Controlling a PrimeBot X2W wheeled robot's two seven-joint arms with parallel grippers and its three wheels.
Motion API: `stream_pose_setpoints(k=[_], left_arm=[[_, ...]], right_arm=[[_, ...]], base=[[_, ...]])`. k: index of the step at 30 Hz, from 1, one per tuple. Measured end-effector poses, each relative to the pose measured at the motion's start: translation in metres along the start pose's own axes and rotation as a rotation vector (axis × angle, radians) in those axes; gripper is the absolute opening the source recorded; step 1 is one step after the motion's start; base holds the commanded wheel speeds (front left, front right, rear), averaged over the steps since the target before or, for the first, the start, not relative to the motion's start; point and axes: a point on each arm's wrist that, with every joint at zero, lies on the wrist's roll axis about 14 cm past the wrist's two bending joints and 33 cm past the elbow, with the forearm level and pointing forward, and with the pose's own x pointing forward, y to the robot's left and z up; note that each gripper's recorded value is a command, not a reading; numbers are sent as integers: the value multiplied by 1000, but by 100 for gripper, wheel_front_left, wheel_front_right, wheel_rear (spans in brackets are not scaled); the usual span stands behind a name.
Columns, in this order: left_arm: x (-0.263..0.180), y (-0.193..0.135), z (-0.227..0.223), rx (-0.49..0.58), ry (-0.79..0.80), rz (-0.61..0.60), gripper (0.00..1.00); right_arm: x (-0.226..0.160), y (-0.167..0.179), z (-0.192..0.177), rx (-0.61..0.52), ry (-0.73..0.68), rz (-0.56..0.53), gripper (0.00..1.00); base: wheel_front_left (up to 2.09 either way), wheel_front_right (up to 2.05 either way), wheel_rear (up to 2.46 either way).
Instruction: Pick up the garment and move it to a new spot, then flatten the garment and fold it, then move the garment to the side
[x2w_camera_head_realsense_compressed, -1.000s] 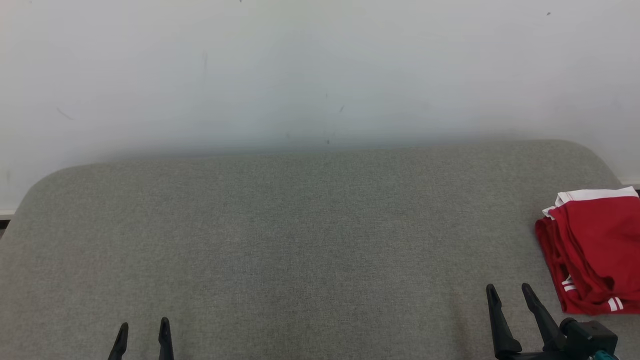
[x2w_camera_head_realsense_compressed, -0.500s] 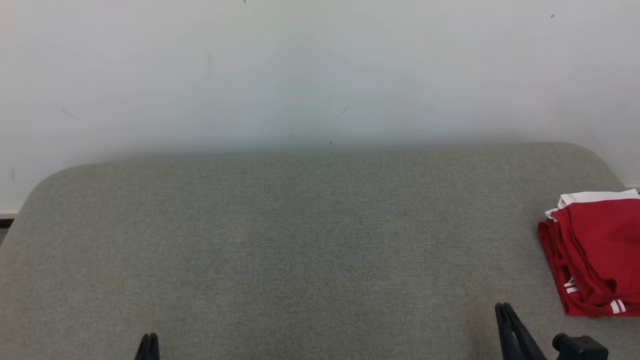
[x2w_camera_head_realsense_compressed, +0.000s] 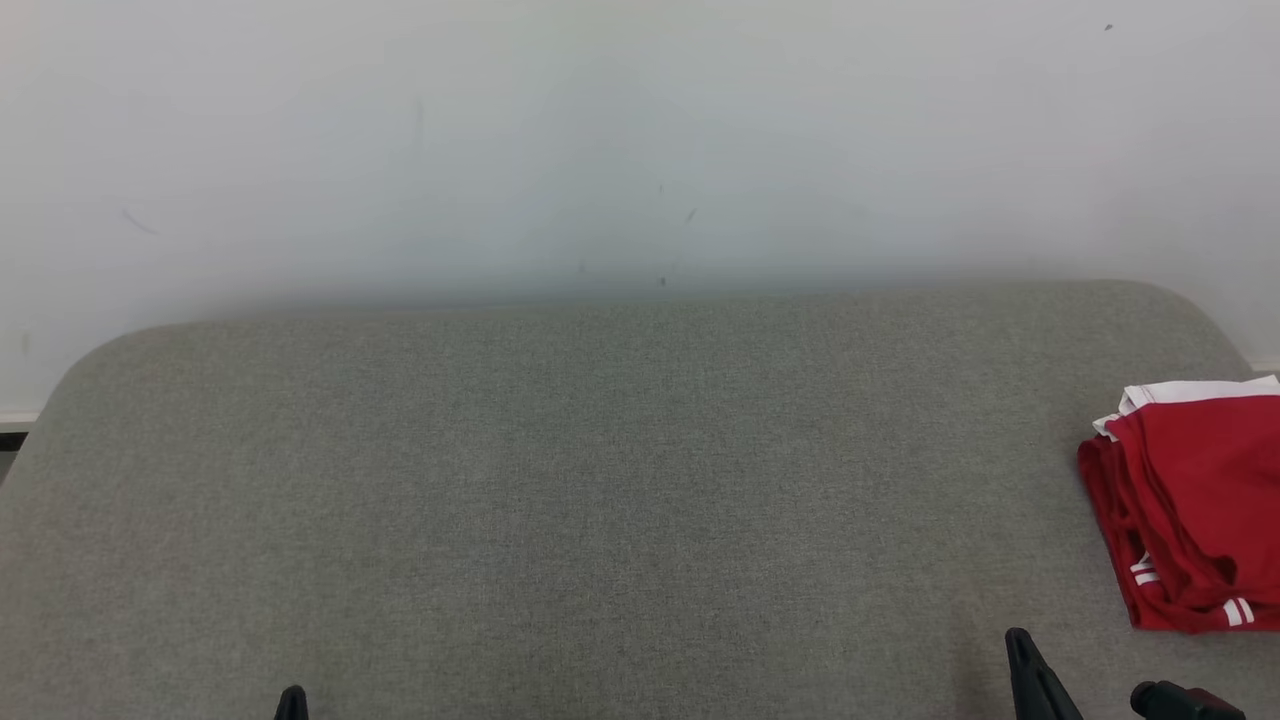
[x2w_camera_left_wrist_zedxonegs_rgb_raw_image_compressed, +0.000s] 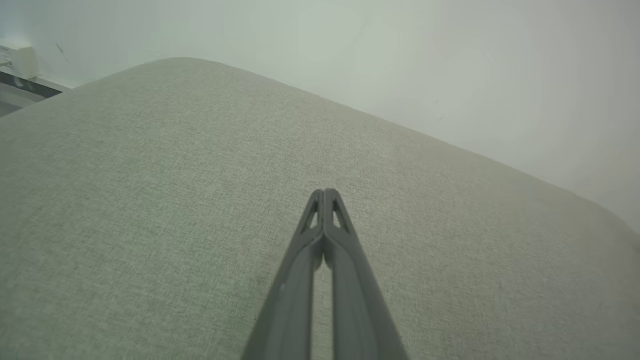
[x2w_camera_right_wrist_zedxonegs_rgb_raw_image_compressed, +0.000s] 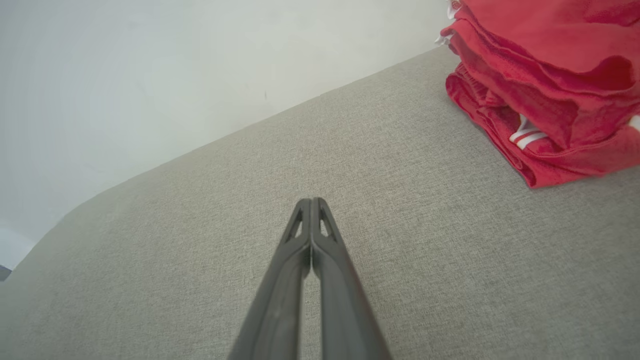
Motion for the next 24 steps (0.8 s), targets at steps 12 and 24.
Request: stream_pose_setpoints(k=[12, 24], left_arm=[[10, 1, 7, -211, -4, 26, 0], [17, 2, 9, -387, 4, 38, 0]], right_arm=[[8, -3, 10, 209, -20, -28, 0], [15, -3, 18, 375, -37, -37, 0]], base=[[0, 0, 0], [0, 0, 0]])
